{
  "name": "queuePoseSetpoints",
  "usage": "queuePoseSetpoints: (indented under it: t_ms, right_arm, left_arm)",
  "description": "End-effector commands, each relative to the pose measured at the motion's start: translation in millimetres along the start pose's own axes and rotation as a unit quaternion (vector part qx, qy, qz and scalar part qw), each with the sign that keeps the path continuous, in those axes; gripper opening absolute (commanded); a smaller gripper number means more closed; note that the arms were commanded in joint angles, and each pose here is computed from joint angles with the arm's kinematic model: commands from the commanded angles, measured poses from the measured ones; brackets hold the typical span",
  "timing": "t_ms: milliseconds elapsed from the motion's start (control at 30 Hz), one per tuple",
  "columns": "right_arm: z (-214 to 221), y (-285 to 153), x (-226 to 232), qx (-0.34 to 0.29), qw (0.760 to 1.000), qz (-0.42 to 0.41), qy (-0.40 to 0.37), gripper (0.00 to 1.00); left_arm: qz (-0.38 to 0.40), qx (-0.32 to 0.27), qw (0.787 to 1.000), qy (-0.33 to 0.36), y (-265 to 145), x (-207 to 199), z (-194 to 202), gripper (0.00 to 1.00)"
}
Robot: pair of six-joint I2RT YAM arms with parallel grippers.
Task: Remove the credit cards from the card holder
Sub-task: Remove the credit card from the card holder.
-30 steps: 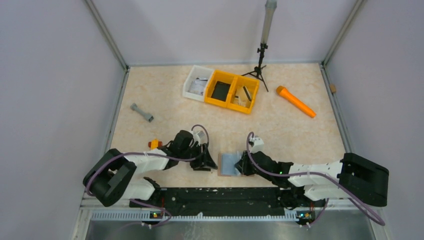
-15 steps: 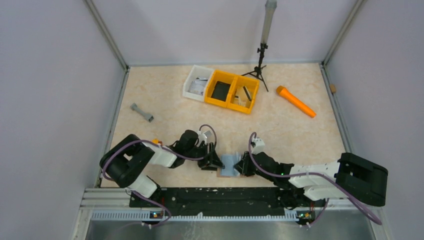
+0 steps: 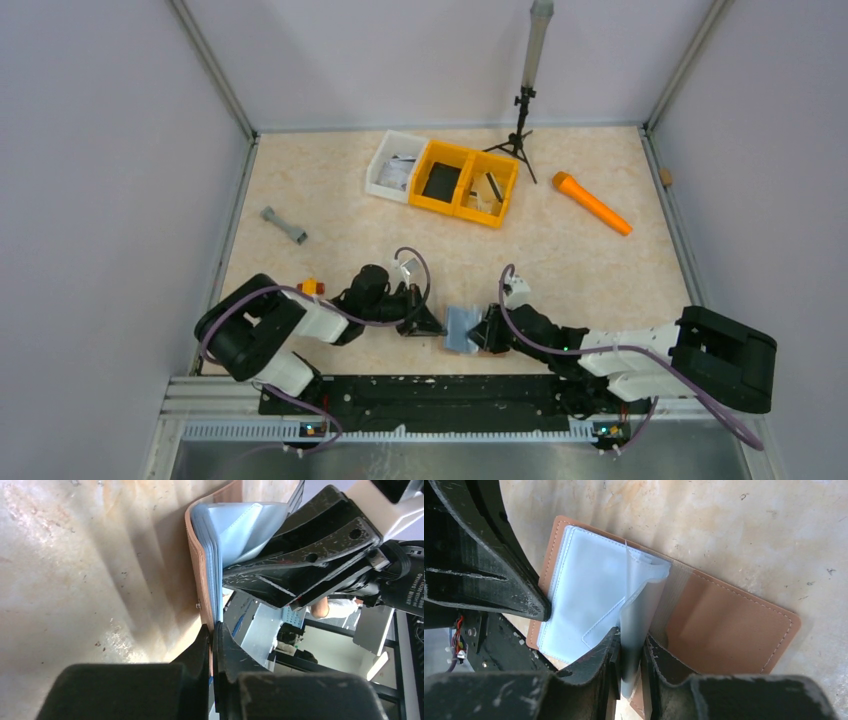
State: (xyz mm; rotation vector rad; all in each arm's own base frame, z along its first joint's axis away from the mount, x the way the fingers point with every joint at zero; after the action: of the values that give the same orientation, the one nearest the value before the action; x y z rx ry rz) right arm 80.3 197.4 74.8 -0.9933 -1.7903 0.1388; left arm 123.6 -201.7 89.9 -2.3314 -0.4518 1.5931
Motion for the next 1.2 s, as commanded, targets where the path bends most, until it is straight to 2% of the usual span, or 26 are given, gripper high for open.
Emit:
queuePoseSetpoints:
  t_ms: [0, 167, 367, 500, 567, 833, 967, 1167]
  right_arm:
    - [0.4, -2.3, -0.9, 0.005, 1.0, -0.008, 0.004, 0.26]
    - [-8.0, -4.2, 2.9, 0.01, 0.997, 0.06, -0.041, 0.63]
    - [-21.5, -12.8, 8.9, 0.024, 0.982, 0.152, -0.105, 0.86]
    - [-26.7, -16.2, 10.8, 0.031, 0.967, 0.21, -0.139, 0.9]
    - [-29.0, -16.4, 16.7, 0.028, 0.966, 0.212, -0.144, 0.91]
    - [-44.9, -25.3, 61.0, -0.011, 0.984, 0.113, -0.137, 0.91]
    - [-46.9, -21.0, 81.8, -0.008, 0.987, 0.075, -0.143, 0.9]
    - [-38.9, -4.1, 100.9, -0.002, 0.978, 0.101, -0.183, 0.9]
  left_arm:
    - [0.027, -0.027, 0.999, 0.039, -2.6, -10.9, -7.5, 0.0]
    - [-0.004, -0.022, 0.999, 0.046, -8.1, -14.0, -8.5, 0.0]
    - [-0.06, -0.027, 0.996, 0.064, -18.9, -22.7, -14.5, 0.0]
    - [-0.06, -0.028, 0.995, 0.071, -23.3, -29.2, -16.4, 0.0]
    - [-0.058, -0.028, 0.995, 0.074, -24.7, -31.5, -16.7, 0.0]
    - [-0.1, -0.018, 0.992, 0.071, -29.4, -31.2, -17.1, 0.0]
    - [-0.1, -0.019, 0.992, 0.07, -30.1, -32.8, -17.7, 0.0]
    - [-0.101, -0.02, 0.992, 0.067, -30.9, -33.9, -17.8, 0.0]
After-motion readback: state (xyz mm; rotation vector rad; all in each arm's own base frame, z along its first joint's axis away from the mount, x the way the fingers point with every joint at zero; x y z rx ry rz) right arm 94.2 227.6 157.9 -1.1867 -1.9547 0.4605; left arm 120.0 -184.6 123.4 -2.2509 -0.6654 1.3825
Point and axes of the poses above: each gripper's point midway between its finger pads, its own y axis out along the fingers, its own x axis along the line the jaws close on, z = x × y, the point moved 10 cm from there along -y, back along the fingers, and after that the axes turned 14 degrees about y, right-handed, at the moved point
